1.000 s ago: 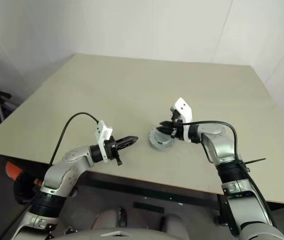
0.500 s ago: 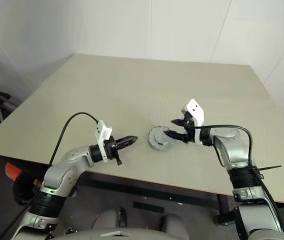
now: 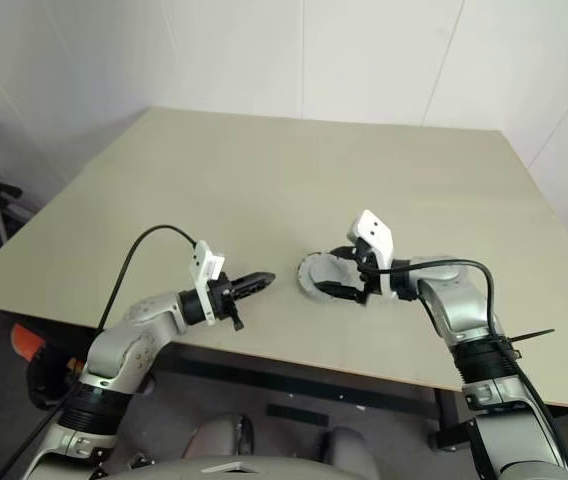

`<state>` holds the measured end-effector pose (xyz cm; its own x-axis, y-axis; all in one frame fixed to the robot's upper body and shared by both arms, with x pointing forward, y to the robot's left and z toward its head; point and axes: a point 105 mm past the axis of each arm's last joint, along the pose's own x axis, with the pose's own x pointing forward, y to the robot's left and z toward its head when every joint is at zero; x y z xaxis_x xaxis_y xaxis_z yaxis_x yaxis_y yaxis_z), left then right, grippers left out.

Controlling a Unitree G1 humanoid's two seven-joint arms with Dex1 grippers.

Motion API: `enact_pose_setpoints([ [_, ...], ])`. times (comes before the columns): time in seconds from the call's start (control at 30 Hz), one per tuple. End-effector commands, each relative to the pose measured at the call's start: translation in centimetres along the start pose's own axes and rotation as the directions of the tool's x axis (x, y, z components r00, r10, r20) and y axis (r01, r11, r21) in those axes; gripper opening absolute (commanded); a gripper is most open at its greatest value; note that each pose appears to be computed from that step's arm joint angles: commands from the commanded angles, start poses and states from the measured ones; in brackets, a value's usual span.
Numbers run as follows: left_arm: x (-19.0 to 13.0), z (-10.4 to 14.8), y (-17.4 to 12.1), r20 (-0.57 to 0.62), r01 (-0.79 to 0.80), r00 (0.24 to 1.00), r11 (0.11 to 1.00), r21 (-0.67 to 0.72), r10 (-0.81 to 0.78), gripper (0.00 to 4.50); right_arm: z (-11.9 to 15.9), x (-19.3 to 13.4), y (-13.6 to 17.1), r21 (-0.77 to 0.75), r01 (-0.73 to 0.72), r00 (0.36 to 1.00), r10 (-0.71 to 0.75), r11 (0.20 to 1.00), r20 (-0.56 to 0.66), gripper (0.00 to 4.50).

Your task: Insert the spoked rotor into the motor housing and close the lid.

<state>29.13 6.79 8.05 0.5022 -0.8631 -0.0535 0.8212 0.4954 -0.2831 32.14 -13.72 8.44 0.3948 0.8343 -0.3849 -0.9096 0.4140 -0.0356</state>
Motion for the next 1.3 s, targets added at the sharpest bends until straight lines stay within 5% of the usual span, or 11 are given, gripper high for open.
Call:
enact_pose_setpoints([
  [0.03, -0.2, 1.4, -0.2, 0.04, 0.004, 0.999, 0.999, 0.033, -0.006, 0.0, 1.1, 0.1, 0.3, -0.053, -0.023, 1.0, 0.024, 0.998, 0.019, 4.47],
  [0.57, -0.2, 1.6, -0.3, 0.047, -0.01, 0.999, 0.999, 0.037, 0.008, 0.0, 0.4, 0.6, -0.7, -0.035, -0.003, 1.0, 0.002, 0.999, -0.009, 4.47],
  [0.77, -0.2, 1.6, -0.3, 0.05, -0.014, 0.999, 0.999, 0.036, 0.012, 0.0, 0.5, 0.7, -1.3, -0.041, 0.026, 1.0, -0.026, 0.999, -0.003, 3.12],
  [1.3, 0.1, 1.6, -0.4, 0.049, 0.0, 0.999, 1.0, 0.032, -0.002, 0.0, 0.6, 0.4, -0.9, -0.02, 0.078, 0.997, -0.077, 0.997, 0.027, 3.12],
])
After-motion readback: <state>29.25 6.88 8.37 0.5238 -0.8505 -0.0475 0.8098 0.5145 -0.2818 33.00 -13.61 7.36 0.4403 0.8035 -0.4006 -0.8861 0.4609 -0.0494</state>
